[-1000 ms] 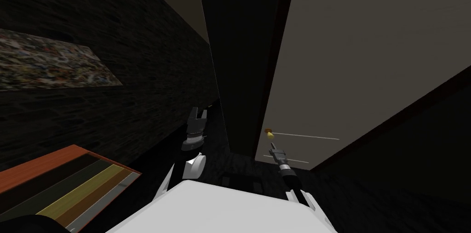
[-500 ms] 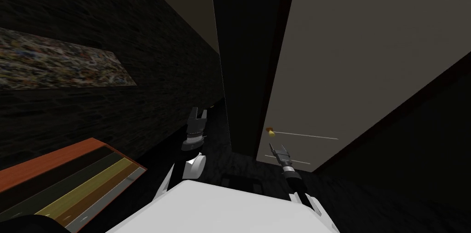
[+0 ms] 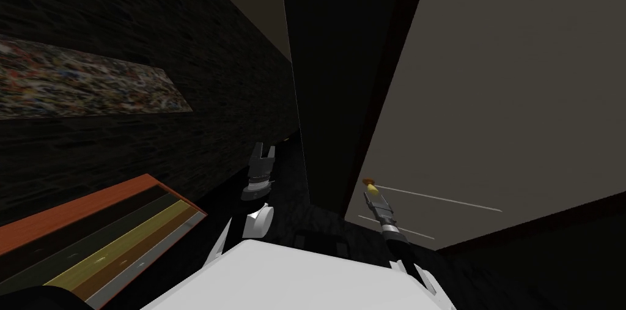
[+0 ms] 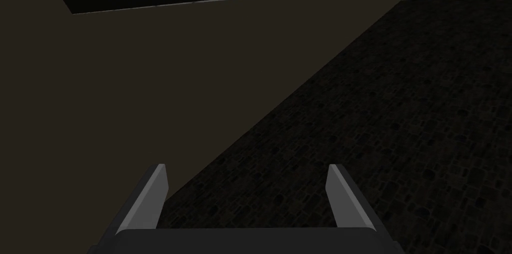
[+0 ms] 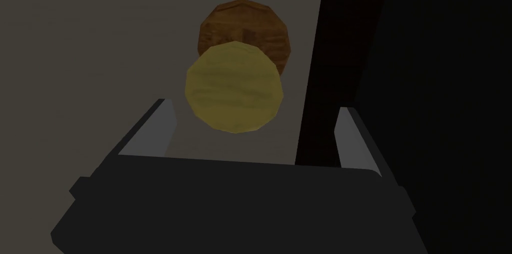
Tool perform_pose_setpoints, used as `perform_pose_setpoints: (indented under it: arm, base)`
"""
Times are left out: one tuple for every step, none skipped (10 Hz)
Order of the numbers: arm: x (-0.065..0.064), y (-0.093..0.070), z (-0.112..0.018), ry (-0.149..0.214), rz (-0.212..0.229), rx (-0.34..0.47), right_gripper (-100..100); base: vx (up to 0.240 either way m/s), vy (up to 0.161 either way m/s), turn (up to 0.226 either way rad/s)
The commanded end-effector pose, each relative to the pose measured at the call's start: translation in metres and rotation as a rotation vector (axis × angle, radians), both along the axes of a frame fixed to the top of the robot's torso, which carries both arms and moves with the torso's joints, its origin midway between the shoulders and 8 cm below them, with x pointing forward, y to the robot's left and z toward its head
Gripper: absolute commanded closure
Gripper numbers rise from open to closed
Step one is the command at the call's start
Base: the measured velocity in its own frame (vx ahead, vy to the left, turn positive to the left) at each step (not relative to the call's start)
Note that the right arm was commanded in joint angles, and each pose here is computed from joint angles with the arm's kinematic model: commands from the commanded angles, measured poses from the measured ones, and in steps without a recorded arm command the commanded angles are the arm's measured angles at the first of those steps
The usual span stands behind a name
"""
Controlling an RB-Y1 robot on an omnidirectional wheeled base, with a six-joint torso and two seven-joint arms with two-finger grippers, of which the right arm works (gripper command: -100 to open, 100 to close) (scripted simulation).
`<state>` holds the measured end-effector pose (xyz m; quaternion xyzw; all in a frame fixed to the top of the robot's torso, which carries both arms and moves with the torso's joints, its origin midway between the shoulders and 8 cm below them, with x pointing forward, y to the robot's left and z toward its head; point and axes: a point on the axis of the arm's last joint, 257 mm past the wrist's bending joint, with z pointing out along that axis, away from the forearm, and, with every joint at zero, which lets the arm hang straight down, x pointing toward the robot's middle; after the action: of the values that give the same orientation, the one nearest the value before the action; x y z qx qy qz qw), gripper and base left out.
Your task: Pull the door open
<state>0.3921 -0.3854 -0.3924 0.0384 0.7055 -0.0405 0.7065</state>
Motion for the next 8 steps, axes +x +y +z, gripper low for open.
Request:
perform_pose_setpoints:
  arm:
    - [-0.0055, -0.0137, 0.0009, -0.001, -0.040, 0.000, -100]
    - [-0.0079, -0.0199, 0.0007, -0.001, -0.057, 0.002, -100]
    - [-0.0074, -0.0162, 0.0007, 0.000, -0.046, 0.000, -100]
    - [-0.0074, -0.0162, 0.0007, 0.000, -0.046, 0.000, 100]
    - [-0.0074, -0.0162, 0.0007, 0.000, -0.046, 0.000, 100]
    - [-0.0074, -0.0162, 0.0007, 0.000, -0.046, 0.000, 100]
    - [-0.0074, -0.0162, 0.0007, 0.000, -0.046, 0.000, 100]
    - [-0.0074, -0.0162, 0.0007, 0.000, -0.046, 0.000, 100]
  base:
    - [0.145, -0.054, 0.276]
    - [0.149, -0.049, 0.196]
    - [0.064, -0.026, 0.035]
    - [-0.009, -0.004, -0.050]
    - [-0.021, -0.002, -0.016]
    - [-0.019, 0.003, 0.013]
    - [-0.012, 0.002, 0.001]
    - [-0.007, 0.002, -0.003]
